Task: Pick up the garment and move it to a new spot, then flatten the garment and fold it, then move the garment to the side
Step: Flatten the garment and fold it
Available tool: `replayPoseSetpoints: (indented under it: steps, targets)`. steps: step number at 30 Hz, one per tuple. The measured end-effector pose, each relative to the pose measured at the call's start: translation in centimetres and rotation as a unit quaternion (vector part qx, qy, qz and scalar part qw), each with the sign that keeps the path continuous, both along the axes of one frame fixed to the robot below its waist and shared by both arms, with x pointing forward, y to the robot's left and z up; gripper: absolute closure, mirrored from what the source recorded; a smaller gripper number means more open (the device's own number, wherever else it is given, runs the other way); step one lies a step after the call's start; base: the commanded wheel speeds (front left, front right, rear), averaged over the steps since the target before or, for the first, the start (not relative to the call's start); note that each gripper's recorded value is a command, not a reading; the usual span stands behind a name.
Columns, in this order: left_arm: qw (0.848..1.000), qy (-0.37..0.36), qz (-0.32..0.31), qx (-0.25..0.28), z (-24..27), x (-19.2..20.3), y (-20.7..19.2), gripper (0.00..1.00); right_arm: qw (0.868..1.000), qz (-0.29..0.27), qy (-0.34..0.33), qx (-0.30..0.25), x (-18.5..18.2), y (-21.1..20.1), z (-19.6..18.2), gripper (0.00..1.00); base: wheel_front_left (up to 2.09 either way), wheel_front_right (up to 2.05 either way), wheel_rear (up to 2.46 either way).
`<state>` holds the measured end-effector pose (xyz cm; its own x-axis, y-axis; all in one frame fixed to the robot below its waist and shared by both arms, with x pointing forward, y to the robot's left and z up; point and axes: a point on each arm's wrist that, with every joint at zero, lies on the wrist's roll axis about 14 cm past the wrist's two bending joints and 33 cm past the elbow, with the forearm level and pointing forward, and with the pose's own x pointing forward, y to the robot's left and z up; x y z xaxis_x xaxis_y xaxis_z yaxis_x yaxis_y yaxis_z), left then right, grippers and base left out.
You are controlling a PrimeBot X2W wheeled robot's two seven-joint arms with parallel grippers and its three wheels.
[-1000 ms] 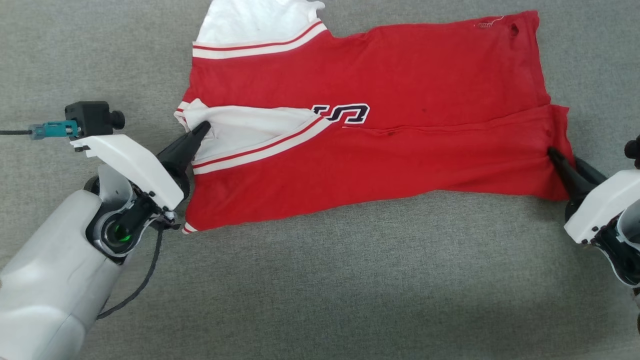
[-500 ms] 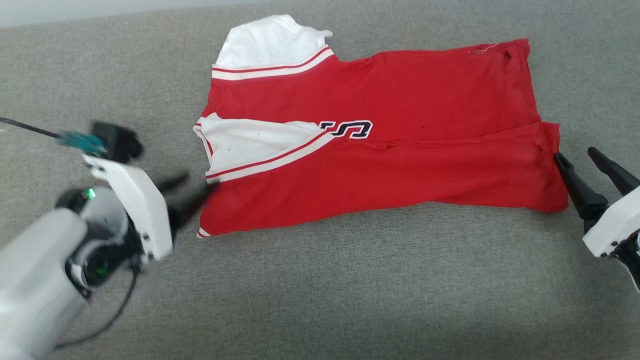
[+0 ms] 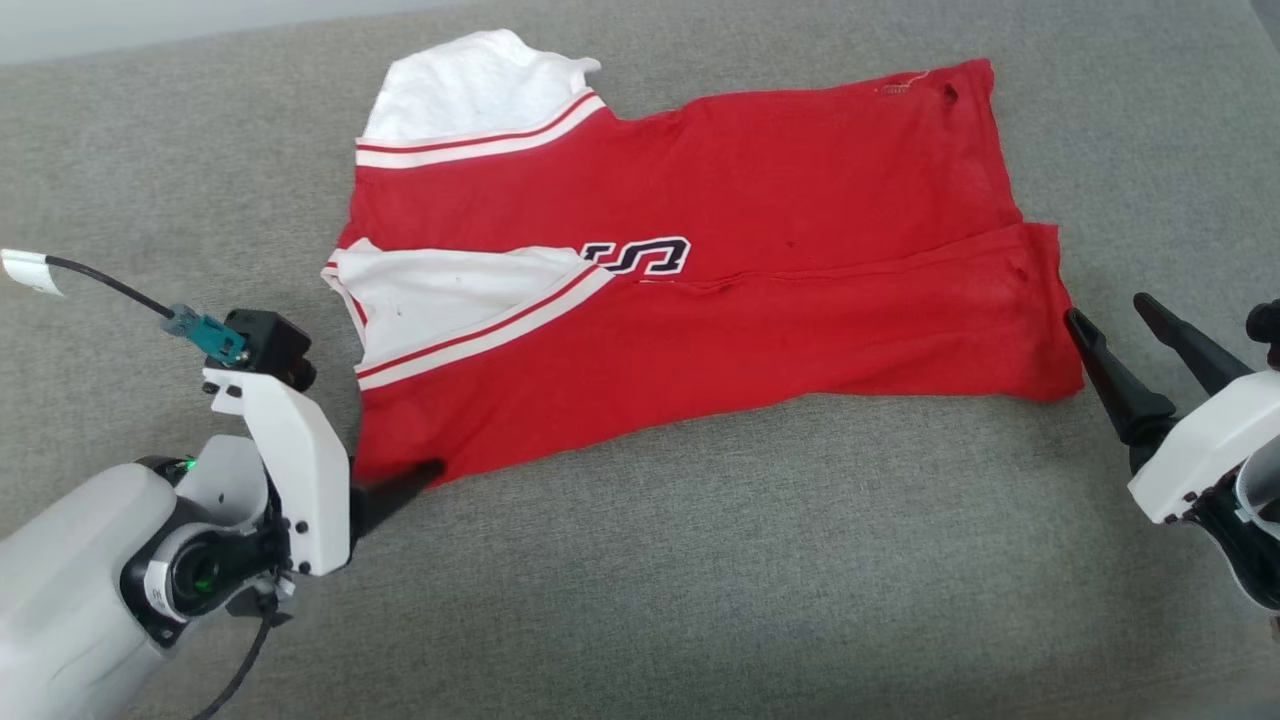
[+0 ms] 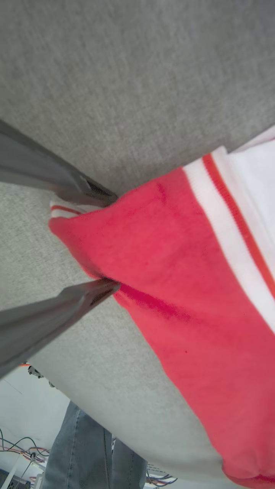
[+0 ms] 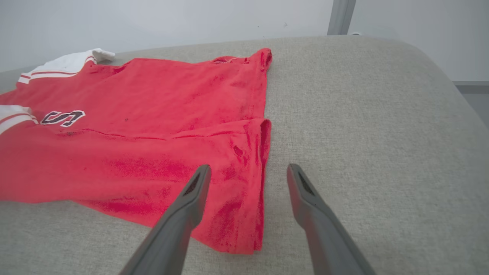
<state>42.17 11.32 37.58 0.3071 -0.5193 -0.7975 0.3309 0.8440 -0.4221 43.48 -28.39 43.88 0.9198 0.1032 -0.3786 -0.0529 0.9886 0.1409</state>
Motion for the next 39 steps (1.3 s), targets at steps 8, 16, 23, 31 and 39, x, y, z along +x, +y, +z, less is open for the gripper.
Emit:
replayPoseSetpoints:
  steps: [8,16,23,31,39]
  targets:
    - [1.0,0.008,0.013,-0.014,-0.8,0.9,-0.5,1.0,0.999,0.007,0.04,-0.028,-0.8,-0.7,-1.0,0.0,0.0,0.0,0.0]
    - [0.999,-0.002,0.017,-0.03,-0.6,0.8,-1.0,1.0,0.986,0.059,0.145,-0.055,-1.6,0.9,-3.6,0.0,0.0,0.0,0.0]
    - [0.999,-0.014,0.018,-0.043,-0.5,0.7,-1.4,1.0,0.972,0.073,0.214,-0.061,-0.7,1.5,-5.6,0.0,0.0,0.0,0.0]
    - [0.997,-0.029,0.038,-0.057,-0.1,0.2,-1.0,1.0,0.969,0.083,0.227,-0.058,0.5,2.6,-6.6,1.0,0.0,0.0,0.0]
    - [0.995,-0.043,0.059,-0.07,0.6,-2.1,0.0,1.0,0.969,0.103,0.212,-0.067,0.4,3.1,-5.7,1.0,0.0,0.0,0.0]
